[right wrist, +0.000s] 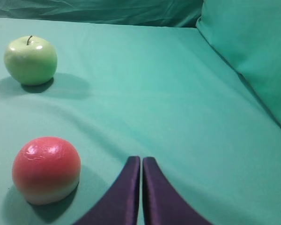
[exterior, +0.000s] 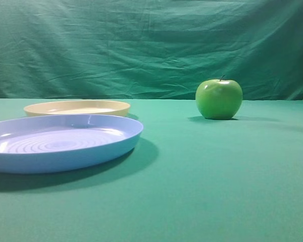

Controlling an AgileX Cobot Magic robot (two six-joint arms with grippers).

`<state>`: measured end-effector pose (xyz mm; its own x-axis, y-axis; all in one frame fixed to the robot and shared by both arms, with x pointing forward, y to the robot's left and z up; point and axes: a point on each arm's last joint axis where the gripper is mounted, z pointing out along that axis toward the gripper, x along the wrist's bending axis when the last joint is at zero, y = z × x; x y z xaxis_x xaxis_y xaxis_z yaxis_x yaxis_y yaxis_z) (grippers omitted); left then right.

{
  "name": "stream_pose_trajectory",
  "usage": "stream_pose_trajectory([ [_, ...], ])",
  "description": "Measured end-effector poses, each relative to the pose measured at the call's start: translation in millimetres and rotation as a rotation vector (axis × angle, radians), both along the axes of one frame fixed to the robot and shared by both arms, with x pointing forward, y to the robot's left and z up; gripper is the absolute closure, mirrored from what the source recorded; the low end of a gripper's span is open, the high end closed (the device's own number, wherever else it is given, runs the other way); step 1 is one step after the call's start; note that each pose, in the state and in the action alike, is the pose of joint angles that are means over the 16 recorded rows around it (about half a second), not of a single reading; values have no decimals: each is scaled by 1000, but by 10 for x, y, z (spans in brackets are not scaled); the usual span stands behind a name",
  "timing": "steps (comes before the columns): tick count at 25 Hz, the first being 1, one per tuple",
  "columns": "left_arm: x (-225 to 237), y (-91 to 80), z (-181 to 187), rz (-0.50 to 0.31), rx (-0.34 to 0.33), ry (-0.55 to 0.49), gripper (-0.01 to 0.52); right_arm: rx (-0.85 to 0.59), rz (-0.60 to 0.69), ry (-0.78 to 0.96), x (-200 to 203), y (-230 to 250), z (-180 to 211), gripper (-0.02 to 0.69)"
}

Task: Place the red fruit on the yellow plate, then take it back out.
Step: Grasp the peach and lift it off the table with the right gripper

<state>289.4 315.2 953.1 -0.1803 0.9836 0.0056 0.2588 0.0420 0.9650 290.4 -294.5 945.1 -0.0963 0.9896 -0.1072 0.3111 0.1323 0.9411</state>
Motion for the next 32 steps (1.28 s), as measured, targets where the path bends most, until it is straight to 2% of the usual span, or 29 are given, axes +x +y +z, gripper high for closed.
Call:
stream_pose_trajectory([
  [11, 0, 0, 0, 0, 0, 0, 514, 11, 1, 0, 1, 5, 67, 665],
  [19, 0, 0, 0, 0, 1, 0, 514, 22, 11, 36, 49, 18, 472, 665],
  [25, 0, 0, 0, 0, 2, 0, 514, 5, 44, 156, 121, 45, 939, 665],
  [32, 0, 0, 0, -1, 2, 0, 514, -31, 114, 394, 177, 86, 1279, 665],
])
